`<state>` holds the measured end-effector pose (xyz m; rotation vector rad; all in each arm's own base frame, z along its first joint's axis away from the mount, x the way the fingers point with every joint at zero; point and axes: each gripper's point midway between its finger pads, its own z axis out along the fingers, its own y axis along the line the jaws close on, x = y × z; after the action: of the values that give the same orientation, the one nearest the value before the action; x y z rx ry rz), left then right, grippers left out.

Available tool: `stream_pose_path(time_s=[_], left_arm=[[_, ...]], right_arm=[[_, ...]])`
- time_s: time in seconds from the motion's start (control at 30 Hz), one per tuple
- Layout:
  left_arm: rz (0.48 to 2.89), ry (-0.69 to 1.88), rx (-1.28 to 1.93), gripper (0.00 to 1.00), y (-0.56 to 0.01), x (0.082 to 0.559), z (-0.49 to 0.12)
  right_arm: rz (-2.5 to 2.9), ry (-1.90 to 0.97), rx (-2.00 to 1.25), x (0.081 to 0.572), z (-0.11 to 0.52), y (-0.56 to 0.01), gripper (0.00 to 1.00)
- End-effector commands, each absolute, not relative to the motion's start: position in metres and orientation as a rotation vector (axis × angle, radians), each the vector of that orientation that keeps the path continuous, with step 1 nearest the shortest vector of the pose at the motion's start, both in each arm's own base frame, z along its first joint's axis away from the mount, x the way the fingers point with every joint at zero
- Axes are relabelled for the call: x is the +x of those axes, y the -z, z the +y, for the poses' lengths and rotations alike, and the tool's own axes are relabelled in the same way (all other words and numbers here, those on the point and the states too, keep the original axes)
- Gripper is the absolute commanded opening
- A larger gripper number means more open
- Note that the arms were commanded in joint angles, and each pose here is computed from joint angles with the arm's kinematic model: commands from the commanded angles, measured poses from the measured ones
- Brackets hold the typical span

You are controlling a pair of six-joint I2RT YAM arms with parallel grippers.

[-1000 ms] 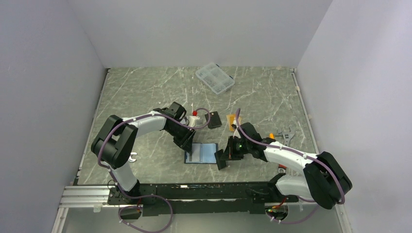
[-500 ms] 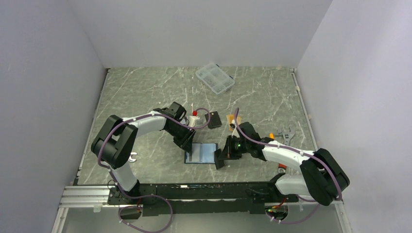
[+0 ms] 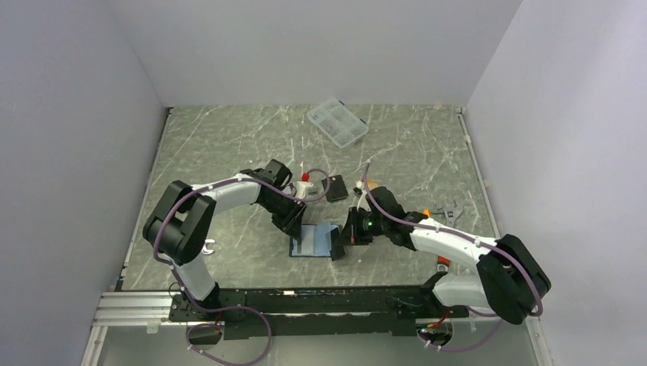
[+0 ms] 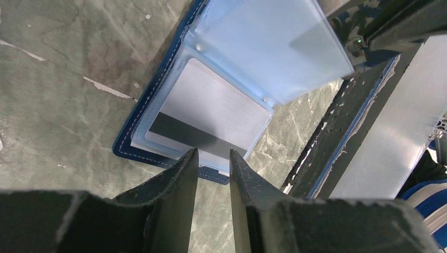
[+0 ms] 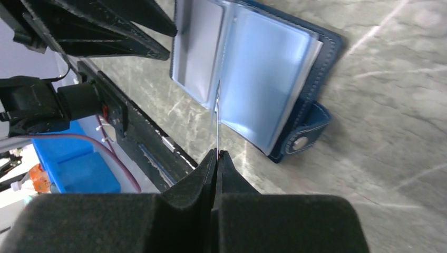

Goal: Put the credit cards into the card holder
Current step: Turn over the card slot in the card holder, then insert the credit card into the card holder.

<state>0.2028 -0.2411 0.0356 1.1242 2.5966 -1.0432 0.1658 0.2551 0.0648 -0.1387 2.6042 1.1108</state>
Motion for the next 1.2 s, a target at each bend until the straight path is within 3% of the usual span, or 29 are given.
stream_pose_path(time_s=[0.0,0.27,0.63,1.17], left_arm=[[2.495,1.068,1.132,0.34,-0.061,0.217,-0.245],[2.470,1.039,1.133,0.34,-0.070,0.229,-0.228],[2.164,0.939,1.478,0.37,-0.085,0.224,-0.224],[1.931,0.549,1.938,0.33,-0.029,0.197,-0.223]], right_arm=[[2.543,-1.193,-0.186,0.172,0.280,-0.085,0.00],[2.546,-1.229,-0.217,0.181,0.306,-0.081,0.00],[2.581,-1.200,-0.200,0.191,0.315,-0.063,0.00],[2.396,-1.192,0.178,0.221,0.304,-0.061,0.00]])
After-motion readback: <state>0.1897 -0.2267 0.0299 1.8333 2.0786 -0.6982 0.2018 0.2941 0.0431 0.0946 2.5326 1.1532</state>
